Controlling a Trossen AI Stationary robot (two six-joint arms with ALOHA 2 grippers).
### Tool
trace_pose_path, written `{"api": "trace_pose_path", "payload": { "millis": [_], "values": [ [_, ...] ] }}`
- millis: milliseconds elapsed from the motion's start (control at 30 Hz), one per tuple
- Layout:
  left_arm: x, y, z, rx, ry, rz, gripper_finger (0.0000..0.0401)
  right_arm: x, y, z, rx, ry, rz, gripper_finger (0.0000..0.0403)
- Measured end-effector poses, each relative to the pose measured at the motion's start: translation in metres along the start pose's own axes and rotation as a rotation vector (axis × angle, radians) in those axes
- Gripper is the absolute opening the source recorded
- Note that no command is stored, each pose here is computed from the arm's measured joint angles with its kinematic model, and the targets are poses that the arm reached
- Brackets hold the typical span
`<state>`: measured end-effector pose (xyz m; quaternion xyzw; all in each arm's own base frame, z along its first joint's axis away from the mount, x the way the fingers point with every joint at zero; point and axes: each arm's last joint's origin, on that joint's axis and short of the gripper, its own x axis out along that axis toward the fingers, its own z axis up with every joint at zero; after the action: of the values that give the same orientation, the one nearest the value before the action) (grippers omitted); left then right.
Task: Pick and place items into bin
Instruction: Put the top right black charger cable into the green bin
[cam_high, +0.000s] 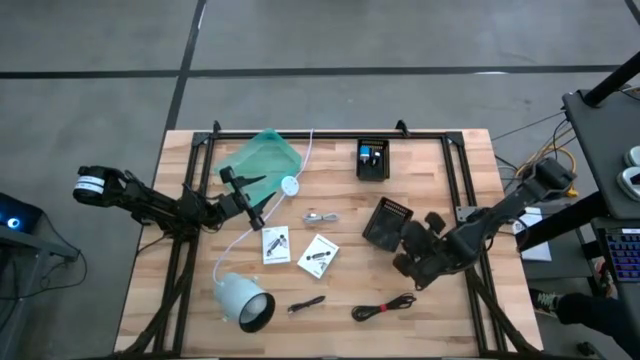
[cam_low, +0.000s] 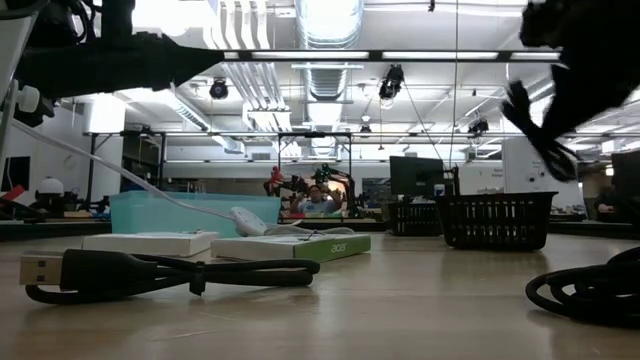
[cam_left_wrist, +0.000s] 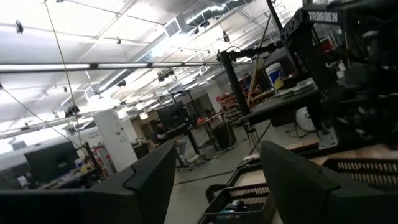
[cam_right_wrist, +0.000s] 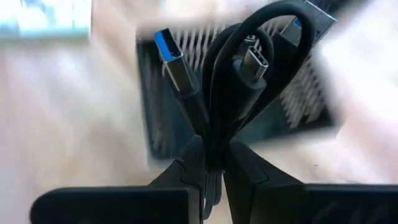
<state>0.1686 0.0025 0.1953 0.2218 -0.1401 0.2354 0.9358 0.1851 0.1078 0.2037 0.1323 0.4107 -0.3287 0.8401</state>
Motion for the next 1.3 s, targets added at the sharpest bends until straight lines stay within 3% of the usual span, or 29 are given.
{"api": "trace_pose_path", "payload": {
  "millis": [200, 433, 667, 767, 1000, 1100, 1300],
  "values": [
    [0.001, -0.001, 0.001, -0.069, -0.019, -0.028, 0.0217, 0.001, 0.000, 0.009, -0.083, -0.294, -0.052, 0.0023],
    [0.018, -0.016, 0.000, -0.145, 0.073, -0.229, 0.0217, 0.005, 0.005, 0.025, -0.129, -0.392, -0.059, 0.0023],
    [0.050, -0.028, 0.011, -0.191, 0.251, -0.313, 0.0217, 0.006, 0.011, 0.061, -0.235, -0.440, 0.071, 0.0023],
    [0.059, -0.030, 0.019, -0.209, 0.240, -0.359, 0.0217, 0.005, 0.012, 0.076, -0.288, -0.490, 0.121, 0.0023],
    [0.070, -0.039, 0.028, -0.276, 0.157, -0.585, 0.0217, 0.006, 0.018, 0.104, -0.372, -0.650, 0.276, 0.0023],
    [0.076, -0.045, 0.023, -0.288, 0.183, -0.593, 0.0217, 0.003, 0.018, 0.113, -0.384, -0.713, 0.355, 0.0023],
    [0.098, -0.059, 0.019, -0.300, 0.147, -0.576, 0.0217, 0.002, 0.018, 0.118, -0.413, -0.754, 0.366, 0.0023]
  ]
}}
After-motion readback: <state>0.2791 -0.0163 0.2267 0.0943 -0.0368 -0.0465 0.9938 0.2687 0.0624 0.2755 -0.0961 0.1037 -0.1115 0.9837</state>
